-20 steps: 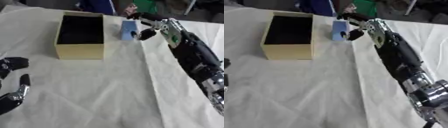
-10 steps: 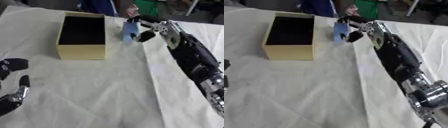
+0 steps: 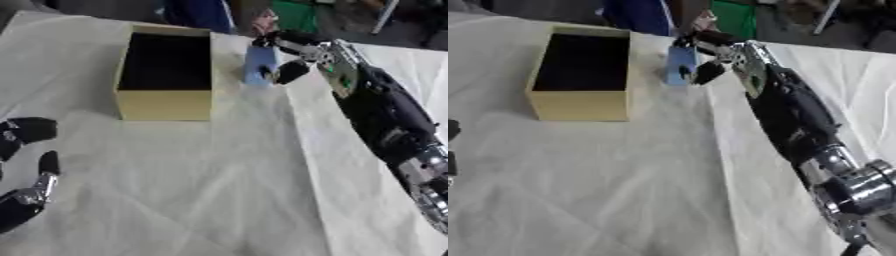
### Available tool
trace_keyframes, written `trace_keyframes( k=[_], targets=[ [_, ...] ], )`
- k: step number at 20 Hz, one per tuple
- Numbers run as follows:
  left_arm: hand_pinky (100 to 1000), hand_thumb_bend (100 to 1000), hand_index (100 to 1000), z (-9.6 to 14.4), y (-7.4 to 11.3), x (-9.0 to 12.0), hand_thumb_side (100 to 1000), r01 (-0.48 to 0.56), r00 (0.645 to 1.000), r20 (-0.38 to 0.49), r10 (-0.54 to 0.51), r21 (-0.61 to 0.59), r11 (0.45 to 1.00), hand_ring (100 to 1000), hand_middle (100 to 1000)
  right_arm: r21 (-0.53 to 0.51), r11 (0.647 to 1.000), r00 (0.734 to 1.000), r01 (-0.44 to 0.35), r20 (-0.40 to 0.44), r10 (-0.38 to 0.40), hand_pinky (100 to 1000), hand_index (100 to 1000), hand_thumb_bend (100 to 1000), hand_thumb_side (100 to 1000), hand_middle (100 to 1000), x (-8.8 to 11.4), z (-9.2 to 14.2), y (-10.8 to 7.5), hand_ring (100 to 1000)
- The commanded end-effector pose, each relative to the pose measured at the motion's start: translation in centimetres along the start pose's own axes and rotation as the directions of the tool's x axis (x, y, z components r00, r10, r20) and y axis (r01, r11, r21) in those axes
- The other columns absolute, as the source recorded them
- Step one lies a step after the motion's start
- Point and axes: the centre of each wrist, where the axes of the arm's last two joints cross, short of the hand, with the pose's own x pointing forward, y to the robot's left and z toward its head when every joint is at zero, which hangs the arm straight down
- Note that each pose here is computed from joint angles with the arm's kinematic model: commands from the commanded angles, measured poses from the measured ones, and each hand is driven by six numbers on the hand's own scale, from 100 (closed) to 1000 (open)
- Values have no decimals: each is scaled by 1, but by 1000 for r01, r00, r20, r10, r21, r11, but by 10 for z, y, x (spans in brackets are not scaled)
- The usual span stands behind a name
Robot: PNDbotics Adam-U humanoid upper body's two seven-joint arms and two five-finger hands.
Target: Pick up objects on the table and place them in the box.
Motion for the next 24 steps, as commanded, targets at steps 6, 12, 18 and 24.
trace_keyframes(
  k=[6,12,18,24],
  targets=[
    [828,100,718,-5,5,5,251,7,1000,25,-7,0,1000,787,738,-78,996,996,-50,70,56,891,938,100,226,487,14,1,-32,850],
    [828,100,717,-4,6,5,251,8,1000,24,-8,0,1000,787,738,-148,985,972,-91,203,121,892,939,100,219,486,43,1,-65,851],
    [828,100,717,-5,5,5,251,6,1000,26,-5,-7,1000,787,738,-206,973,911,-104,372,176,891,940,100,214,484,85,4,-93,852],
    [828,100,717,-6,3,5,251,-2,1000,30,2,-15,1000,787,737,-191,976,874,-106,450,183,892,942,100,215,489,113,-3,-97,853]
  ],
)
